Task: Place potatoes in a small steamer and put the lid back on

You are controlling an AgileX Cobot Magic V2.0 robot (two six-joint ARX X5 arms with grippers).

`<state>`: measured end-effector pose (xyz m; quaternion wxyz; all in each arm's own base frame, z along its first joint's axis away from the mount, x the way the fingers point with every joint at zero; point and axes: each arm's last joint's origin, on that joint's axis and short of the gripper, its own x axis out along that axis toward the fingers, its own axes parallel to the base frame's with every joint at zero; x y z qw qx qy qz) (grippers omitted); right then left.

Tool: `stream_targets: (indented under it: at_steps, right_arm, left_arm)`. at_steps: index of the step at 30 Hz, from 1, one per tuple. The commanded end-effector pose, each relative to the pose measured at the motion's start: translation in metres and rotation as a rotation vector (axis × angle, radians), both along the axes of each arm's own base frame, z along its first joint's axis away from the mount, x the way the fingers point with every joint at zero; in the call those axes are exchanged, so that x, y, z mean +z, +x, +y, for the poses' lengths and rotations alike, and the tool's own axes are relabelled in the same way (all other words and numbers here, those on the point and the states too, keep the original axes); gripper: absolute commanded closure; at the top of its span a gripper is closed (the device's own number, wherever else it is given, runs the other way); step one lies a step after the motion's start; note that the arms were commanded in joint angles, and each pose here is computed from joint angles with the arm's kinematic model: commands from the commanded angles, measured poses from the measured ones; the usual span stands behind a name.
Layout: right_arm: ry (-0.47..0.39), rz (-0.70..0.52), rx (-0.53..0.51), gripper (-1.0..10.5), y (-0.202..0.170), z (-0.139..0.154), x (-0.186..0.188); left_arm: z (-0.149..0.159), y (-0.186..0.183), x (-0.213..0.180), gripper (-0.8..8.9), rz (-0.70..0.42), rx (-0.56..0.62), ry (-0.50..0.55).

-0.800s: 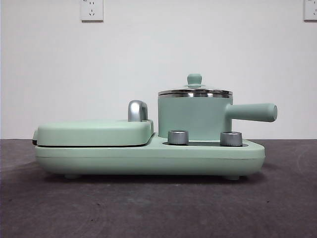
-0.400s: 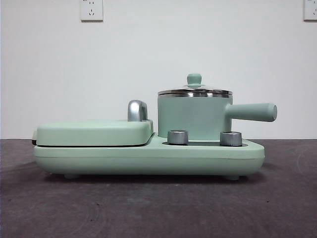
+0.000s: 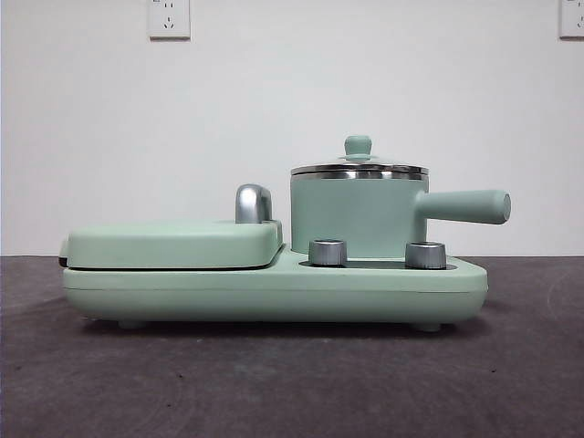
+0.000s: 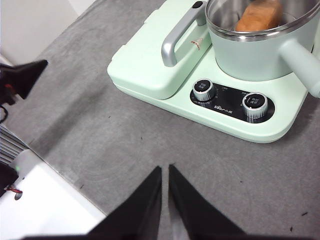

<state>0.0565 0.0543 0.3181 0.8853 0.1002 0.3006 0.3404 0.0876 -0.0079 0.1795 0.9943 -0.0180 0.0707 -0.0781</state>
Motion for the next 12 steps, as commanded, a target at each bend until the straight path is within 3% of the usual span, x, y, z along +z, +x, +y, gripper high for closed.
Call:
stream_targets:
  at_steps: [1, 12]
  right_arm:
    - [0.004, -0.014, 0.012, 9.3, 0.000, 0.001, 0.002]
    - [0.004, -0.014, 0.012, 9.3, 0.000, 0.001, 0.002]
  left_arm:
    - [0.002, 0.002, -0.008, 8.08, 0.009, 0.028, 0.009]
    - [0.007, 0.007, -0.029, 8.08, 0.058, 0.115, -0.011]
